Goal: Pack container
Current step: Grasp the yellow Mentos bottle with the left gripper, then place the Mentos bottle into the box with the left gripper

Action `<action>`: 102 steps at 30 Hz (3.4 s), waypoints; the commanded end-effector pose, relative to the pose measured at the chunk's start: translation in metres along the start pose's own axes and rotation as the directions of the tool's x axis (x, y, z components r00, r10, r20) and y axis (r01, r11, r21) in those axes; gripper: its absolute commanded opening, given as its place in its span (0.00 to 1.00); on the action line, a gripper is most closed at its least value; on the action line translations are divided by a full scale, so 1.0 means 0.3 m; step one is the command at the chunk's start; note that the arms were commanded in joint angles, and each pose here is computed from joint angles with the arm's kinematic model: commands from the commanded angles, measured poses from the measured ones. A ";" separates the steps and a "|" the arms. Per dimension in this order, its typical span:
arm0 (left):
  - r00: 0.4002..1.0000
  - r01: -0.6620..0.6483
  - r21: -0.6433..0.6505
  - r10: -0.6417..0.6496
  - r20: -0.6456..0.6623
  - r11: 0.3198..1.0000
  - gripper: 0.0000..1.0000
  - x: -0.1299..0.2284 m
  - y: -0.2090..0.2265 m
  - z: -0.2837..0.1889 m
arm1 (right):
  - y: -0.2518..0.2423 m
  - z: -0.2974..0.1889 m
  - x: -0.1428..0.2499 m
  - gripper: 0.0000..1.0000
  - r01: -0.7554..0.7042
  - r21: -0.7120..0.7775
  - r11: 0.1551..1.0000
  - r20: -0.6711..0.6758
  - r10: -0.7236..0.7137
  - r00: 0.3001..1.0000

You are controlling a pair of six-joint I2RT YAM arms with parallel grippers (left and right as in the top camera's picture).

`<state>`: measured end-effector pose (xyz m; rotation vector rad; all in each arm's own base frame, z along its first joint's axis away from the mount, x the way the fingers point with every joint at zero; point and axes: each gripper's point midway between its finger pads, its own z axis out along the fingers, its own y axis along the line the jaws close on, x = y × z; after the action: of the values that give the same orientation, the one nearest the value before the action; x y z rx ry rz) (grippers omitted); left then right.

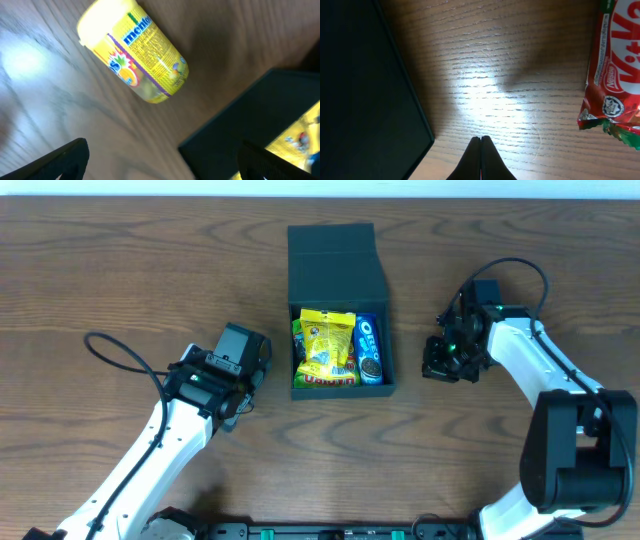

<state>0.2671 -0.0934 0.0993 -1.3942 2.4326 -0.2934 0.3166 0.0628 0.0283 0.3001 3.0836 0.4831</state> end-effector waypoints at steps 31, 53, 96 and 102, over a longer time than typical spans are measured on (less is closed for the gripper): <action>0.886 0.457 -0.226 -0.462 0.034 0.860 0.91 -0.115 0.114 0.266 | 0.004 -0.018 -0.004 0.08 0.030 -0.001 1.000 0.018 -0.030 0.999; 0.985 0.169 -0.355 -0.149 0.083 0.919 0.38 -0.173 0.197 0.260 | 0.004 -0.018 -0.008 0.09 0.039 0.000 0.999 0.022 -0.039 0.999; 0.360 -0.911 0.240 0.930 0.074 0.334 0.07 0.515 -0.520 0.147 | -0.188 -0.072 -0.080 0.09 -0.102 0.055 0.993 0.102 0.096 0.990; 0.362 -0.906 0.245 0.932 0.030 0.344 0.98 0.536 -0.496 0.186 | -0.185 -0.071 -0.074 0.09 -0.103 0.049 0.993 0.095 0.098 0.991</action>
<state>0.3300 -0.3063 0.0742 0.3212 2.6949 -0.3125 0.3266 0.0019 0.0255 0.4830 3.0216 0.3706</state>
